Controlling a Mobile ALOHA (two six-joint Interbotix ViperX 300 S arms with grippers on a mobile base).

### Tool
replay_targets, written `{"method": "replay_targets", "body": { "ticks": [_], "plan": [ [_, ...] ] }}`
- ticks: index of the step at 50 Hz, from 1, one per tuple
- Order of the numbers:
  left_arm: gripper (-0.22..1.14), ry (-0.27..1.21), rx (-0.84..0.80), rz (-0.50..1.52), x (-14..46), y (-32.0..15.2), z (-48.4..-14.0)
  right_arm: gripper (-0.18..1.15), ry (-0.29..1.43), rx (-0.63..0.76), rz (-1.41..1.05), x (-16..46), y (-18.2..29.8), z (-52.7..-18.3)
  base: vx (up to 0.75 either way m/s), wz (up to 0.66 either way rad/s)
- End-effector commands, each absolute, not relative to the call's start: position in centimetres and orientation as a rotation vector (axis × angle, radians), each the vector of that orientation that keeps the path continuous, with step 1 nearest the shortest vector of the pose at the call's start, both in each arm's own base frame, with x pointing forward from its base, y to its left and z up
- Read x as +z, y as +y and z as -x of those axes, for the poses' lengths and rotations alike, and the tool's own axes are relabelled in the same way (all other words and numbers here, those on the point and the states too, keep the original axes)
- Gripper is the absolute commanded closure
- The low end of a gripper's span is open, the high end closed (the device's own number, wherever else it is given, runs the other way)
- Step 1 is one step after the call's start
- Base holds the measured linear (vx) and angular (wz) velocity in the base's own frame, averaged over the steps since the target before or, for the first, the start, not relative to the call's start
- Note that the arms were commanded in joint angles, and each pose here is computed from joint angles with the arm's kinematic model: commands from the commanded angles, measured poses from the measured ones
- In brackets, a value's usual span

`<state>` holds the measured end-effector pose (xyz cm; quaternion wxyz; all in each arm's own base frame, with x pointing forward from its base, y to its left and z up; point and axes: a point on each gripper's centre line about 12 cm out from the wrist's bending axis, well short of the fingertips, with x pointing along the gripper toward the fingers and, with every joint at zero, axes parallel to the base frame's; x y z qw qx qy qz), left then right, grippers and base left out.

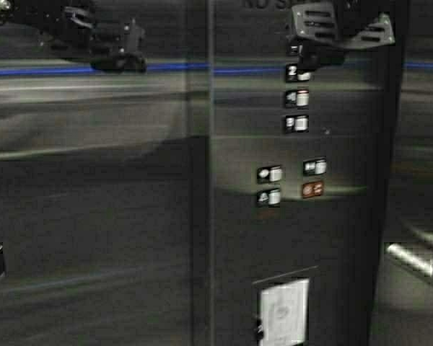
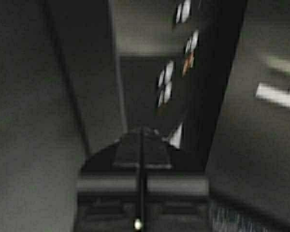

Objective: Navigate to elevator, push the call button, then enter the elevator

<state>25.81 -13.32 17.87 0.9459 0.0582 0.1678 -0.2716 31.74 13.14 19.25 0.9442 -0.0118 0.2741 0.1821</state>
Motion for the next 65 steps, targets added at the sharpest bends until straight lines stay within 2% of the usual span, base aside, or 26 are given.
{"method": "replay_targets", "body": {
  "ticks": [1,27,65],
  "plan": [
    [0.89,0.334,-0.549,-0.119,18.5,-13.4,-26.0,0.92,0.504,0.37,0.012,21.3,13.1,-31.9,-0.15,0.07],
    [0.89,0.307,-0.551,-0.136,19.3,-13.6,-26.4,0.92,0.42,0.386,-0.009,23.1,13.3,-32.1,-0.2,0.01],
    [0.89,0.279,-0.545,-0.118,20.4,-13.8,-27.0,0.92,0.339,0.4,-0.029,24.8,13.4,-32.0,-0.26,0.27]
  ]
}}
